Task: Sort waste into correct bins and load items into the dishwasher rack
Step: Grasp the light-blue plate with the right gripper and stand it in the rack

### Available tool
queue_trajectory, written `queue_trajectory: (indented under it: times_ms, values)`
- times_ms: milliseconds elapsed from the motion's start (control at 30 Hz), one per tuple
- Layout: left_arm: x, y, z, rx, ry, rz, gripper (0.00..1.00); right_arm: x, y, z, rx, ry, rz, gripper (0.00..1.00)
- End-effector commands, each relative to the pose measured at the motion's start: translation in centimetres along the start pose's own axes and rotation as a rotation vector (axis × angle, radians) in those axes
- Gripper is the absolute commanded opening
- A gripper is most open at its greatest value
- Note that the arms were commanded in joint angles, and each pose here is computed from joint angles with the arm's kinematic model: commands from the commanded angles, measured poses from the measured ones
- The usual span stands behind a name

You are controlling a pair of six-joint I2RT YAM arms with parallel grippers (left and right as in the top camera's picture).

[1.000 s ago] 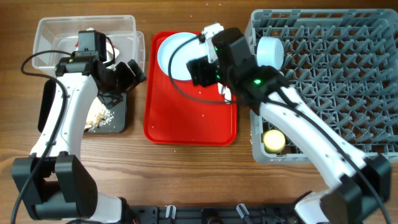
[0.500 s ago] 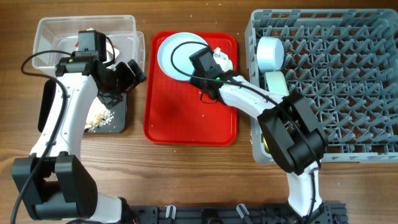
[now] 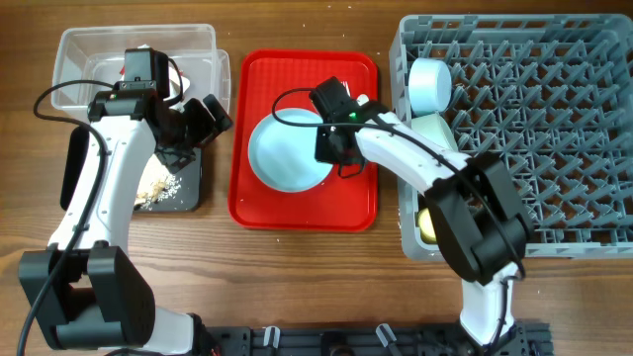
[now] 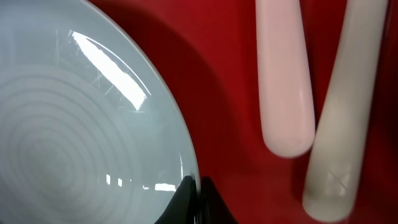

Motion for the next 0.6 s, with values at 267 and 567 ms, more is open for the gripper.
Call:
queue_trajectory:
  times_ms: [267,567]
  values:
    - [-0.1,-0.2,-0.6,0.019,-0.012,0.003,1.0,0.2,-8.4,-25.3,0.28,-0.578,0.024,0.04]
    - [-0.1,-0.2,-0.6,0.019,-0.012,0.002,1.0,0.4,-18.7,-31.9,1.096,-0.603,0.039,0.04]
Point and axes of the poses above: each gripper's point midway between its finger pads, its own z axis out along the fingers, its own y axis along the line the jaws close on, x = y × z, the point moved 8 cm from there along -z, back along the fingers, and after that the axes turned 7 degrees about -z, right-handed, at the moved point
